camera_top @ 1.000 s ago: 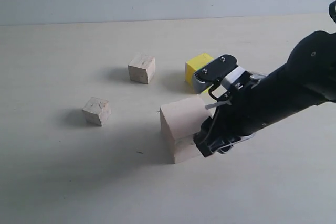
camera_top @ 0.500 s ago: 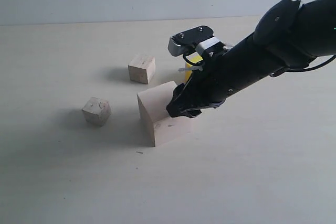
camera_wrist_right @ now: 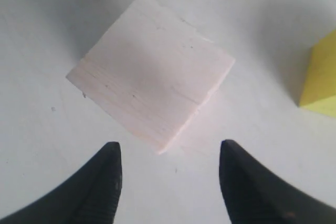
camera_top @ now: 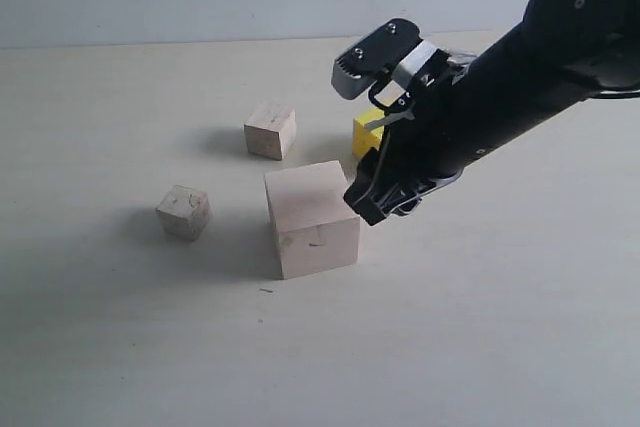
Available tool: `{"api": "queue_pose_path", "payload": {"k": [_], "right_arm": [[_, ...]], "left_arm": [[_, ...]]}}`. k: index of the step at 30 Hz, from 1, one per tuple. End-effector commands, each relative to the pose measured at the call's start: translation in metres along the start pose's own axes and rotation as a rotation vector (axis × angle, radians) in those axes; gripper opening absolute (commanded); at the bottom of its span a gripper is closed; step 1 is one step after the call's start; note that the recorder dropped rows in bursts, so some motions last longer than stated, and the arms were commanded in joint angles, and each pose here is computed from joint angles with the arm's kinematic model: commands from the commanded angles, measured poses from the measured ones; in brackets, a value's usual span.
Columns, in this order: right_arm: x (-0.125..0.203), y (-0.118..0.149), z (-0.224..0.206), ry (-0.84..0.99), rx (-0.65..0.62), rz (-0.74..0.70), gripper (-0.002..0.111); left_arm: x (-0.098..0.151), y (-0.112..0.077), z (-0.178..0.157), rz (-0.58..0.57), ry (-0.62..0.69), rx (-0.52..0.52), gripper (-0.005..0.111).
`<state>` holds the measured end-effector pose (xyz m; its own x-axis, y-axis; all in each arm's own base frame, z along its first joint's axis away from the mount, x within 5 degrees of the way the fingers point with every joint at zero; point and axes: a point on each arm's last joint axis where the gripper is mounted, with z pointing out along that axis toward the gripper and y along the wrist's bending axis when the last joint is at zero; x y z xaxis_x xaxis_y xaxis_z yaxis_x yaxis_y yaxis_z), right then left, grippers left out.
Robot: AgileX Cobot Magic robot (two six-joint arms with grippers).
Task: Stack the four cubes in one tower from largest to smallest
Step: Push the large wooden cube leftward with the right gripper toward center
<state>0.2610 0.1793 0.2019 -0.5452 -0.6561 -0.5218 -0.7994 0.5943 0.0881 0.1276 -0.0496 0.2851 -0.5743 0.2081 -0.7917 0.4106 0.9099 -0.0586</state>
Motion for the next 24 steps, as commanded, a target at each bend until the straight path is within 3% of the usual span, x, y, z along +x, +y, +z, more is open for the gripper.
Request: {"api": "queue_pose_path", "payload": {"k": [1,14,24], "right_arm": [[0.003,0.002,-0.003,0.050,-0.007,0.013,0.054],[0.020,-0.005,0.041,0.170,-0.058,0.082,0.054],[0.016,-0.003,0.053,0.101,-0.118,0.131,0.054]], "left_arm": [[-0.001,-0.001,0.000,0.008,-0.010,0.002,0.000],[-0.001,-0.001,0.000,0.010,-0.012,0.002,0.000],[-0.001,-0.001,0.000,0.010,-0.016,0.000,0.000]]}}
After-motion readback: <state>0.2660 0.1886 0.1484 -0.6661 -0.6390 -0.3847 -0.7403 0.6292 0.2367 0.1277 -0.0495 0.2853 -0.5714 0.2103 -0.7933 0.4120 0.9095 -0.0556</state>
